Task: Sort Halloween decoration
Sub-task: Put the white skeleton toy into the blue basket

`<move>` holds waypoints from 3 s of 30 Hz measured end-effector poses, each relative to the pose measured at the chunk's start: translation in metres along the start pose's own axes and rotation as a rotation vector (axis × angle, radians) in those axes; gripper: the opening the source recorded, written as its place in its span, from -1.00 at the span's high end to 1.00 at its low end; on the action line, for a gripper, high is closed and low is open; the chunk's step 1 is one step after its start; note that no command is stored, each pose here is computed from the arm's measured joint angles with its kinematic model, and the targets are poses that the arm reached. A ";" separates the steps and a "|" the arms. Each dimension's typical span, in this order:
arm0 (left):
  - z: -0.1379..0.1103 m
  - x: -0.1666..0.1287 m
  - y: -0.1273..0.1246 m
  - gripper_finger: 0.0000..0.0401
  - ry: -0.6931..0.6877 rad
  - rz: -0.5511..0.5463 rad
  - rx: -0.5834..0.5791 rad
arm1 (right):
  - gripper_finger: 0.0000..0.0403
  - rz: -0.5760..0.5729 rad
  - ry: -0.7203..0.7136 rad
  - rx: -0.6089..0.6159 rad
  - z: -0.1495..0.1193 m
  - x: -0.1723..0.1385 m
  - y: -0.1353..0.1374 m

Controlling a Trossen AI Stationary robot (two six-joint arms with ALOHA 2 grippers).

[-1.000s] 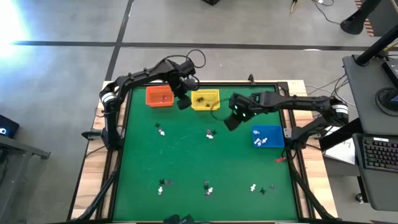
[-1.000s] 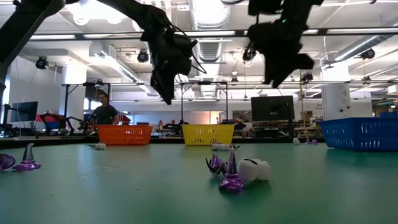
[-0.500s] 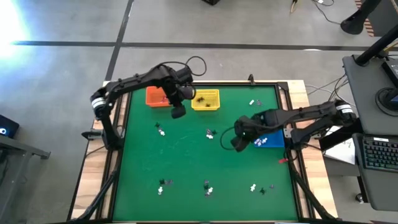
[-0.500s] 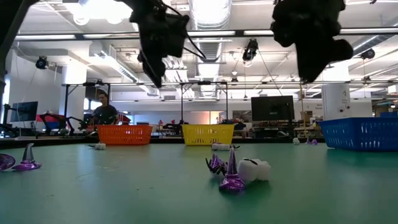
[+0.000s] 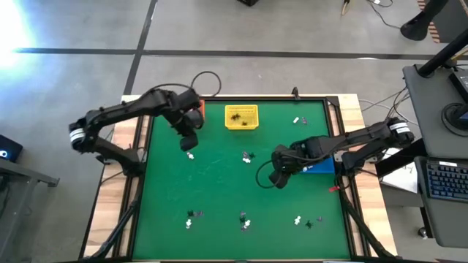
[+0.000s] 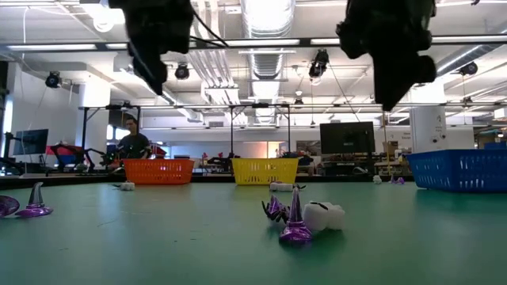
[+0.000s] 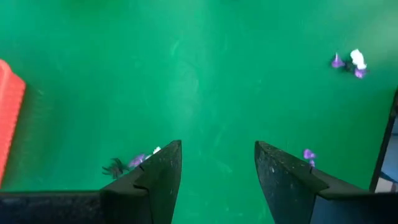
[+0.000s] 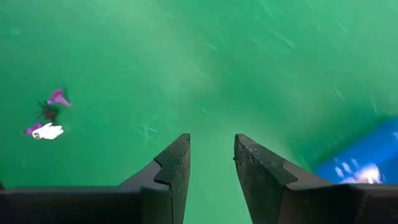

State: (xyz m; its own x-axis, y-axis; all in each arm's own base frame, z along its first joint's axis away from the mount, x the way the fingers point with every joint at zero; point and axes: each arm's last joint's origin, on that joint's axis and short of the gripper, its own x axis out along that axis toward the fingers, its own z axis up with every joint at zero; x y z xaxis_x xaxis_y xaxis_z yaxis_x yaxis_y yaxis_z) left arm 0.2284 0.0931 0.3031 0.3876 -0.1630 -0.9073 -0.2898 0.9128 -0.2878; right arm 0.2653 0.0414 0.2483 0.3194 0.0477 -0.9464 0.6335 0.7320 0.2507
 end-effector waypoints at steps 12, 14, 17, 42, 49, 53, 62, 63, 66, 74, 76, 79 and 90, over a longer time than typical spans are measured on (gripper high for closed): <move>-0.036 0.005 -0.003 0.08 -0.084 0.035 0.037 | 0.42 0.095 -0.253 -0.126 0.040 0.022 0.013; -0.036 0.005 -0.003 0.08 -0.083 0.036 0.046 | 0.42 0.079 -0.285 -0.084 0.047 0.023 0.009; -0.036 0.007 -0.002 0.08 -0.070 0.036 0.047 | 0.41 0.069 -0.297 -0.047 0.057 0.025 0.004; -0.028 0.024 0.003 0.08 0.003 0.034 0.087 | 0.23 -0.108 -0.182 -0.285 0.094 0.099 0.003; -0.029 0.024 0.003 0.08 0.004 0.028 0.084 | 0.23 -0.107 -0.193 -0.326 0.099 0.115 0.003; -0.029 0.024 0.003 0.08 0.006 0.027 0.069 | 0.23 -0.113 -0.189 -0.307 0.101 0.121 0.000; -0.029 0.023 0.003 0.08 0.008 0.027 0.068 | 0.23 -0.125 -0.171 -0.276 0.106 0.130 -0.008; -0.029 0.023 0.003 0.08 0.008 0.027 0.068 | 0.23 -0.123 -0.170 -0.271 0.106 0.130 -0.008; -0.029 0.023 0.003 0.08 0.008 0.027 0.068 | 0.23 -0.122 -0.170 -0.269 0.106 0.130 -0.008; -0.029 0.023 0.003 0.08 0.007 0.027 0.068 | 0.23 -0.094 -0.134 -0.262 0.104 0.134 -0.008; -0.029 0.023 0.003 0.08 0.007 0.027 0.068 | 0.23 -0.097 -0.137 -0.245 0.105 0.134 -0.009; -0.029 0.023 0.003 0.08 0.007 0.027 0.068 | 0.26 -0.097 -0.136 -0.214 0.106 0.134 -0.011; -0.029 0.023 0.003 0.08 0.006 0.027 0.069 | 0.82 -0.095 -0.133 -0.212 0.106 0.134 -0.011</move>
State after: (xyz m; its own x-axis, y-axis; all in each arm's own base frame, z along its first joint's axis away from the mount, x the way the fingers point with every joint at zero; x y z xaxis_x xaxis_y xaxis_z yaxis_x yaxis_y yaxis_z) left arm 0.2112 0.0813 0.2721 0.3751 -0.1400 -0.9163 -0.2393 0.9404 -0.2417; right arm 0.3759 -0.0322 0.1398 0.3643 -0.1072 -0.9251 0.5078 0.8556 0.1008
